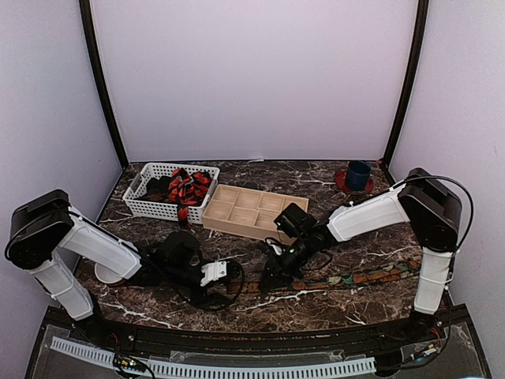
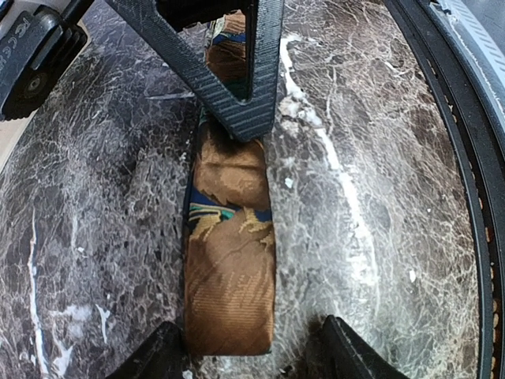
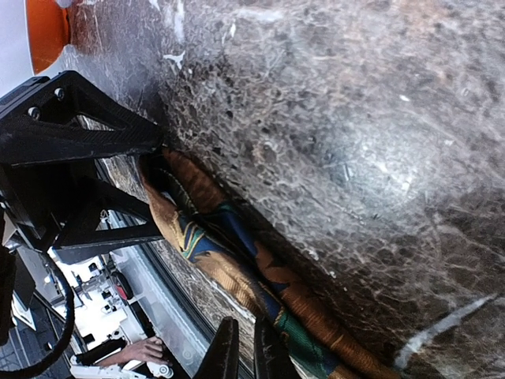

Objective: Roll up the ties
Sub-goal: Pick up the tie from the center of the board.

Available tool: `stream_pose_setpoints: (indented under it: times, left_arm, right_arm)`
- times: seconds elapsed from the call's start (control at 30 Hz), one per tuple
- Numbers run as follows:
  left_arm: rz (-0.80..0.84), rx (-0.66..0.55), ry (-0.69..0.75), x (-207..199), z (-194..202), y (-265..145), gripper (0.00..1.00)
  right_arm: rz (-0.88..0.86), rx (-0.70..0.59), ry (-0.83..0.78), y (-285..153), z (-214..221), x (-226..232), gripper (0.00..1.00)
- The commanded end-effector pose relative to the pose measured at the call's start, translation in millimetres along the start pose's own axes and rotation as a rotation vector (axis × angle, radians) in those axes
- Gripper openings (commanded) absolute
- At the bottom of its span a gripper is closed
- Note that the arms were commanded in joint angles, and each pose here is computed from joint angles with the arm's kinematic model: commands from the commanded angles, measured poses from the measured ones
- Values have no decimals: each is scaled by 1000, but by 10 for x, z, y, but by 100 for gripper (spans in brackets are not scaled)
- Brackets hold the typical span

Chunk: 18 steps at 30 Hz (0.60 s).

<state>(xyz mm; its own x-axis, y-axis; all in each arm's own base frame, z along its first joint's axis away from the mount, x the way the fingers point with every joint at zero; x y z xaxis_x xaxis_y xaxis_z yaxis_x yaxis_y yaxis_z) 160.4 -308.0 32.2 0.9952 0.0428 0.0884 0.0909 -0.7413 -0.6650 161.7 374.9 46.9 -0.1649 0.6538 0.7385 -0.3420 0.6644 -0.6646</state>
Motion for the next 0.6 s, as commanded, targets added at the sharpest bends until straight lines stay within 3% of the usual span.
stream_pose_setpoints:
  times: [0.0, 0.2, 0.57]
  left_arm:
    - [-9, -21, 22, 64, -70, 31, 63]
    - [-6, -10, 19, 80, -45, 88, 59]
    - [-6, -41, 8, 87, -210, -27, 34]
  right_arm:
    - [-10, -53, -29, -152, -93, 114, 9]
    - [21, -24, -8, -53, -85, -32, 9]
    - [85, 22, 36, 75, -39, -275, 7]
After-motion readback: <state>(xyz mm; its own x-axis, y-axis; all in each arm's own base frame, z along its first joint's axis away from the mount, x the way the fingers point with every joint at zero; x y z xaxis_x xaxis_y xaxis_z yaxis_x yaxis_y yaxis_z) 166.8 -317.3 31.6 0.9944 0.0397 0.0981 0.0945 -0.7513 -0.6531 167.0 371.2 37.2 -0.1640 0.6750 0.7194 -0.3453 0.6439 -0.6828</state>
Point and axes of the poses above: each gripper's point midway between its finger pads, its own y axis out along the fingers, its own x axis along the line the jaws close on, z = x × y, the point moved 2 cm from there along -y, back along the fingers, and after that the axes turned 3 degrees about y, right-handed, at the moved point
